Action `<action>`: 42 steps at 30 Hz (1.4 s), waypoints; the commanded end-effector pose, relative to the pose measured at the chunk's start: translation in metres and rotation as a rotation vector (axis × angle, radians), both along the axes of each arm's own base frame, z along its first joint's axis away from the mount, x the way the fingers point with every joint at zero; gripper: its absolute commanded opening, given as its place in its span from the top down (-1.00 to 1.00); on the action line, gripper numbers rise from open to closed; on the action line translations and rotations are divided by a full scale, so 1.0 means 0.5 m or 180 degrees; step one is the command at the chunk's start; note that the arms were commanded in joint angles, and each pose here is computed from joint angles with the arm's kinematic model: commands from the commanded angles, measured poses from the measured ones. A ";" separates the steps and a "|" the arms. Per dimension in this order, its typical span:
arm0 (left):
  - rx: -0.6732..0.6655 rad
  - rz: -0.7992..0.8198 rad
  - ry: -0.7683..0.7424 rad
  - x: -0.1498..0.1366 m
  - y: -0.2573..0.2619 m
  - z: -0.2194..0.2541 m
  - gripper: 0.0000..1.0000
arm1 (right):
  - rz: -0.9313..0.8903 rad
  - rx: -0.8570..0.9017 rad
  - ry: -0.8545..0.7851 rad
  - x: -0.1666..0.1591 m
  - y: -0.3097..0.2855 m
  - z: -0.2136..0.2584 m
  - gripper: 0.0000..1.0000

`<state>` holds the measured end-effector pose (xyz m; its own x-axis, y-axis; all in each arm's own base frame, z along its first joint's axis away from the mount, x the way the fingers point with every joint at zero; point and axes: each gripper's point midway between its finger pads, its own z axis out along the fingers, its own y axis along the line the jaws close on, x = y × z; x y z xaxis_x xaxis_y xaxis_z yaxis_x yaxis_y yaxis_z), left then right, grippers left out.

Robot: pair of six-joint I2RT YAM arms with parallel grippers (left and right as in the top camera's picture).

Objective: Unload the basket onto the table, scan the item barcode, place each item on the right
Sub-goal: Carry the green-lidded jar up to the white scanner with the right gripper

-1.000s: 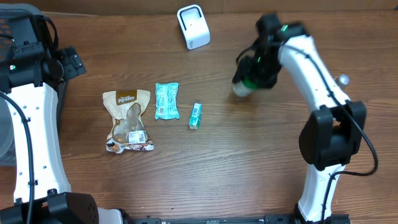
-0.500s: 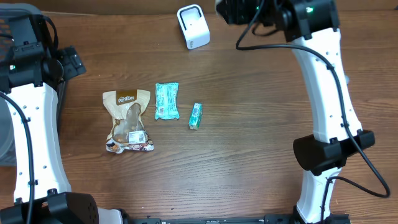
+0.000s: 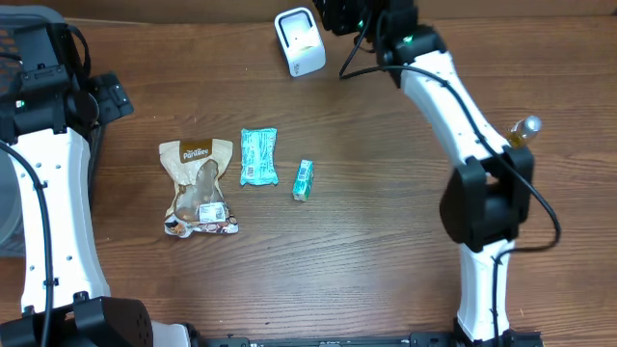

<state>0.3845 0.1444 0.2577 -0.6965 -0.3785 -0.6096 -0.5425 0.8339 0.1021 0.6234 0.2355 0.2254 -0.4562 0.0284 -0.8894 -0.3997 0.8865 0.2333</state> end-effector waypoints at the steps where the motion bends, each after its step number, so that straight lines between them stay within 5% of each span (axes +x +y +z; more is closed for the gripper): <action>1: 0.0013 0.0008 -0.0039 0.002 0.005 0.009 -0.99 | 0.0069 0.0019 -0.0107 0.019 0.036 -0.042 0.39; 19: 0.0013 0.0008 -0.0039 0.002 0.005 0.009 -0.99 | 0.0001 0.0160 -0.0700 0.063 0.153 -0.147 0.39; 35: 0.0013 0.0007 -0.0039 0.002 0.004 0.009 -0.99 | -0.0239 0.0137 -0.0787 0.081 0.128 -0.153 0.42; 42: 0.0013 0.0008 -0.0039 0.002 0.005 0.009 -0.99 | -0.0167 0.0214 -0.0898 0.071 0.135 -0.082 0.40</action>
